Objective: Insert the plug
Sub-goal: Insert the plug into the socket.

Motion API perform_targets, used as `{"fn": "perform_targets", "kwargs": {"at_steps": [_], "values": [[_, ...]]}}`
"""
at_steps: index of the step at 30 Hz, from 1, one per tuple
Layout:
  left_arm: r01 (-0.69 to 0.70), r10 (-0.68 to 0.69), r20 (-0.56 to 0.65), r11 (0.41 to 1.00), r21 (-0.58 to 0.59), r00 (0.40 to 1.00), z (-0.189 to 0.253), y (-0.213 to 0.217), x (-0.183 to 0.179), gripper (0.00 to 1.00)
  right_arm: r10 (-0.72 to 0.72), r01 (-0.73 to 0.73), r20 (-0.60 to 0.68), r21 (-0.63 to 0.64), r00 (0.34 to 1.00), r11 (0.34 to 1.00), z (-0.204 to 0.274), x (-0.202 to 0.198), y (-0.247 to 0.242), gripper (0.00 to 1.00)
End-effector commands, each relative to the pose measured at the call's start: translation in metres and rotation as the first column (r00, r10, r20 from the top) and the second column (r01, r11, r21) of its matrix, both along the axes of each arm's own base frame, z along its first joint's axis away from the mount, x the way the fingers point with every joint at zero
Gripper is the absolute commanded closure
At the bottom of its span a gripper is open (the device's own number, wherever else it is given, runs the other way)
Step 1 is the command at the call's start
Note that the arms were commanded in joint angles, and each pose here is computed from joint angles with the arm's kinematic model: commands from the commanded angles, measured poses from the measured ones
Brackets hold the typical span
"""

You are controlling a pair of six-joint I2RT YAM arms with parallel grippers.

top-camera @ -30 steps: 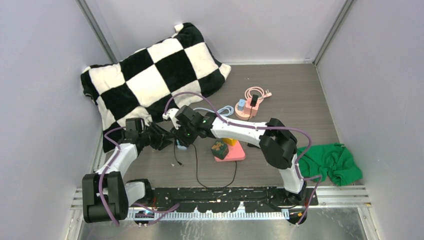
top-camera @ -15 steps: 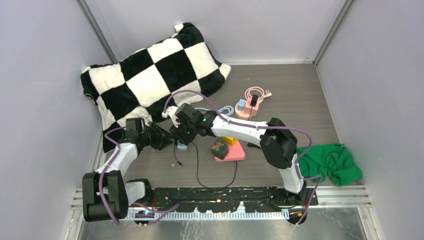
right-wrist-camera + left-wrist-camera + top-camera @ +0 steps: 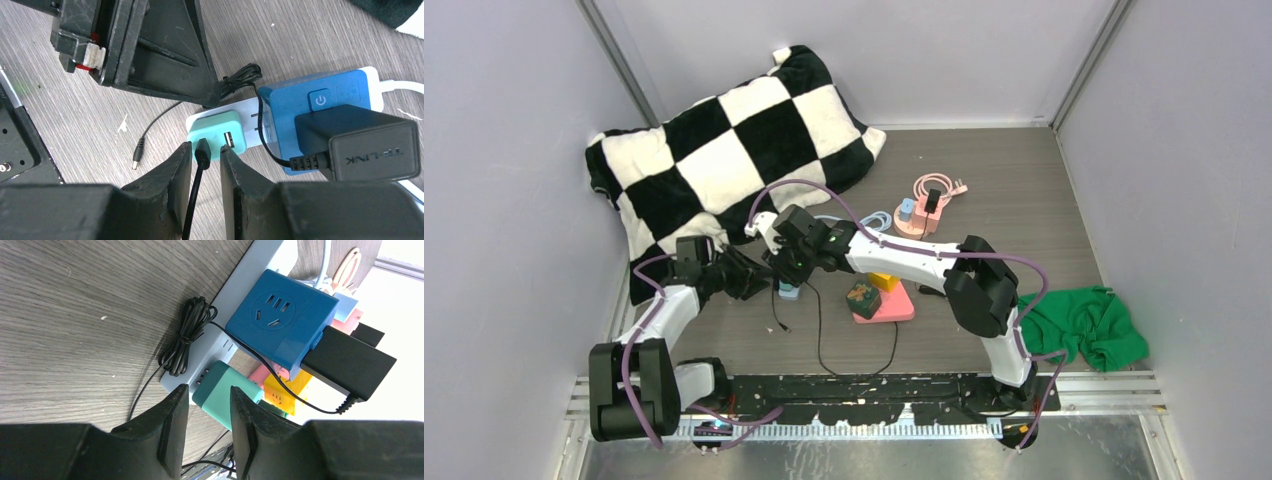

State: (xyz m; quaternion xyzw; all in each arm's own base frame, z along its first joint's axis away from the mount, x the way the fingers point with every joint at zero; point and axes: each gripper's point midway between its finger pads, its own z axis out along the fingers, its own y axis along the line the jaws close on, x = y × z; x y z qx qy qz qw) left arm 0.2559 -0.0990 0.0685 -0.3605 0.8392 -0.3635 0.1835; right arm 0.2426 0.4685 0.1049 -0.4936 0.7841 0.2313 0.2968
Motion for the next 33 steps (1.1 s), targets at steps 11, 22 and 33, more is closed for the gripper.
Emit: {"fn": "perform_targets", "kwargs": {"at_steps": [11, 22, 33], "values": [[0.016, -0.014, 0.024, 0.998, -0.056, 1.000, 0.003, -0.010, 0.014, 0.65, -0.006, 0.002, -0.041, -0.086, 0.999, 0.996, -0.049, -0.005, -0.007, 0.71], [0.019, -0.018, 0.038, 0.999, -0.034, 0.999, 0.006, -0.008, 0.016, 0.67, -0.073, 0.041, -0.111, -0.265, 0.991, 0.963, -0.122, -0.046, -0.060, 0.73], [0.015, -0.015, 0.022, 1.000, -0.002, 1.000, -0.002, -0.004, 0.014, 0.70, -0.195, 0.141, -0.177, -0.276, 0.965, 0.951, -0.143, -0.064, -0.086, 0.73]]}}
